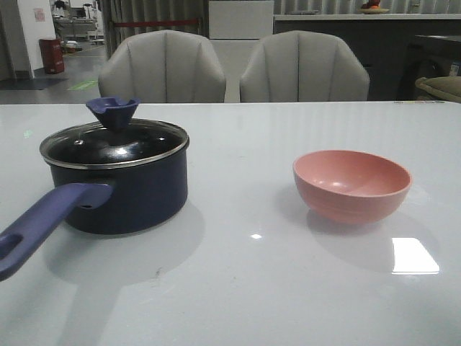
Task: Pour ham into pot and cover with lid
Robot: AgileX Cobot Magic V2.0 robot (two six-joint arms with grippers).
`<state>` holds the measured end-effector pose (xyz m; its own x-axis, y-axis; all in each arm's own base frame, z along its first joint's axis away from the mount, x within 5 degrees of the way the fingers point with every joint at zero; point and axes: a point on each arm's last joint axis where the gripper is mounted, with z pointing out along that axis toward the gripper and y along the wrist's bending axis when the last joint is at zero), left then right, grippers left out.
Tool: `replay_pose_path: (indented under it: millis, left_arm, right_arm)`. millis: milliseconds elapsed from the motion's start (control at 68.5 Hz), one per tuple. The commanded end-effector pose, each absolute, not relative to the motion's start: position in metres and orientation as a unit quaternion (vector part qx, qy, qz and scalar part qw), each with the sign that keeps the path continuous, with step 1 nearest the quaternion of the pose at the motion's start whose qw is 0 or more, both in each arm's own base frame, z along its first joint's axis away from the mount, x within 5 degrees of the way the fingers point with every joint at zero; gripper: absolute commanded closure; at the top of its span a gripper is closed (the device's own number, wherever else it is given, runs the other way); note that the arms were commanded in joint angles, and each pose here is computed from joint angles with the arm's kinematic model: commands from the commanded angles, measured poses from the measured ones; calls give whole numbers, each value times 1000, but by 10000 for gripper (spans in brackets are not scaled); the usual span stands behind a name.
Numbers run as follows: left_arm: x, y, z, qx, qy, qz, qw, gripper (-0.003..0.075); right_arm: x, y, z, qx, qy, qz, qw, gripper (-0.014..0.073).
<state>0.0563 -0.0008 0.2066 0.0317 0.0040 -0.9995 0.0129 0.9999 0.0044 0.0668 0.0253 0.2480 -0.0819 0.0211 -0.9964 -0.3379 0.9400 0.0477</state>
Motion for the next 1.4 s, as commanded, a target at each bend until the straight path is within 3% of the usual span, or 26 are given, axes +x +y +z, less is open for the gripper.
replay_pose_path:
  millis: [0, 1110, 1387]
  left_arm:
    - [55, 0, 209, -3, 661, -9, 750, 599]
    - [55, 0, 210, -4, 660, -9, 751, 599]
    - [55, 0, 210, -4, 660, -9, 751, 599]
  right_arm:
    - [68, 23, 264, -97, 691, 127, 705, 438]
    - [68, 23, 264, -97, 691, 127, 705, 438]
    - [65, 15, 251, -68, 686, 88, 719, 438]
